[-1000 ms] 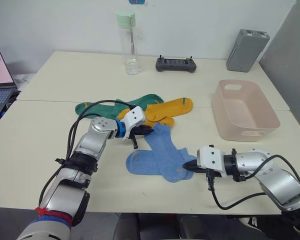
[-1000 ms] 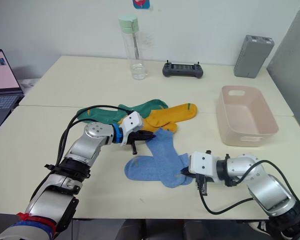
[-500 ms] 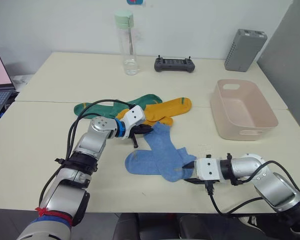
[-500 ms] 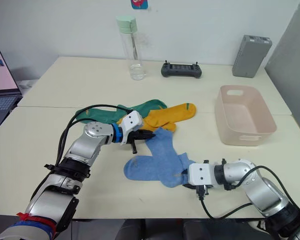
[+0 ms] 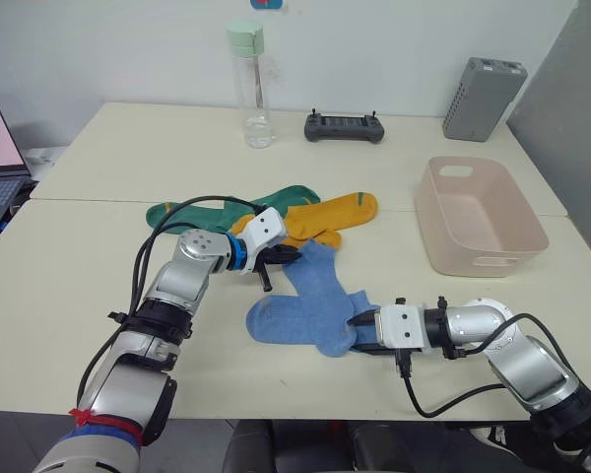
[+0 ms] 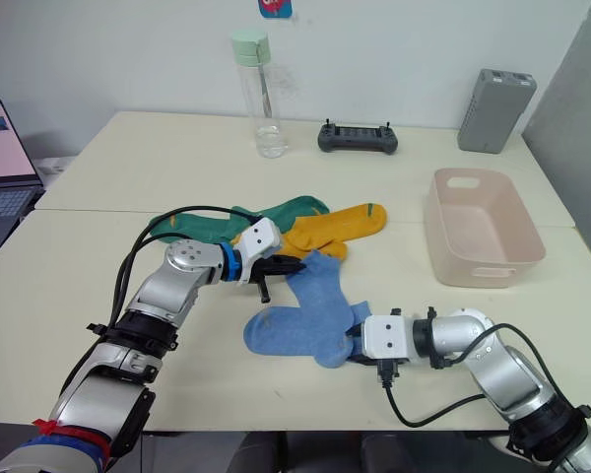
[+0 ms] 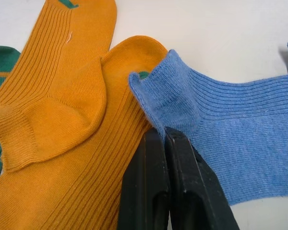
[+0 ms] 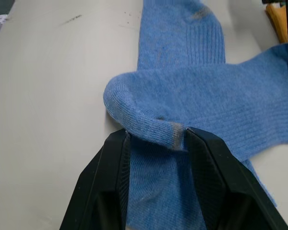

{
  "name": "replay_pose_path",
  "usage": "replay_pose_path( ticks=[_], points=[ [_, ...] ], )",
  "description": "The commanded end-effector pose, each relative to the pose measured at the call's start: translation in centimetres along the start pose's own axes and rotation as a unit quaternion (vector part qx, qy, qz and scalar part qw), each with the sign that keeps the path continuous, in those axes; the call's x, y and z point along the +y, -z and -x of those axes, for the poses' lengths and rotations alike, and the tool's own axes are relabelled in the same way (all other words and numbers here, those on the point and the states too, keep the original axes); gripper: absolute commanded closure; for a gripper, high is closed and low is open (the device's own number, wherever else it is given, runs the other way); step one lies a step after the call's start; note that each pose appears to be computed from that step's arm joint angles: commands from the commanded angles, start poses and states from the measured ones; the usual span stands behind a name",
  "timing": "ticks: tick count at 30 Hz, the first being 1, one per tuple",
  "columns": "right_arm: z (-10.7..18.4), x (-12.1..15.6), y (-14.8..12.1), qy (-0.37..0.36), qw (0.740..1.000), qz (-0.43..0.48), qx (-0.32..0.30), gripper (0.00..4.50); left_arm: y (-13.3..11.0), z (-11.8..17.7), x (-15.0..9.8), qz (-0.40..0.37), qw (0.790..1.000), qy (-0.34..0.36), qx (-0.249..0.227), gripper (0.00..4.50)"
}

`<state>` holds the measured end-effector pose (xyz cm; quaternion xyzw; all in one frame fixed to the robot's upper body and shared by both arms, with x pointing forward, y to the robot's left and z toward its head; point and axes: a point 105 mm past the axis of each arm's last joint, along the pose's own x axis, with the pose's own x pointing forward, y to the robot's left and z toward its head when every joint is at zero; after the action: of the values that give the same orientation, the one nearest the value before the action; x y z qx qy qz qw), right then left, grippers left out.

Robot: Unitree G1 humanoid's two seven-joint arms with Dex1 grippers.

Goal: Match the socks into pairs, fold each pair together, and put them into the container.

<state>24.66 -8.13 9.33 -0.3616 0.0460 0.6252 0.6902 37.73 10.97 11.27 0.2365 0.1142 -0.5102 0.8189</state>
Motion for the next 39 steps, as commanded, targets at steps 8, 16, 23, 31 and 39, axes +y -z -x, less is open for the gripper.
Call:
replay_pose_path(
  ticks=[8,16,23,31,39],
  points=[
    [1.0,-0.7,-1.1,0.014,0.999,0.032,-0.005,2.58,-1.0,0.3,0.3,-0.025,1.000,-0.003,-0.009,4.50],
    [0.2,-0.7,-0.5,-0.004,1.000,0.023,0.001,3.58,-1.0,0.3,0.5,-0.027,1.000,-0.004,-0.008,4.50],
    [0.6,-1.1,-0.5,0.000,1.000,0.022,-0.003,4.45,-0.6,0.6,0.1,-0.024,1.000,0.001,-0.006,4.50],
    [2.9,-5.8,-0.1,0.085,0.994,0.062,0.018,4.45,-0.1,3.5,-0.9,0.046,0.998,-0.020,-0.023,4.50],
    [2.5,-9.0,0.7,0.105,0.991,0.081,0.017,4.45,-0.1,6.2,-1.6,0.152,0.983,-0.102,-0.032,4.50]
  ],
)
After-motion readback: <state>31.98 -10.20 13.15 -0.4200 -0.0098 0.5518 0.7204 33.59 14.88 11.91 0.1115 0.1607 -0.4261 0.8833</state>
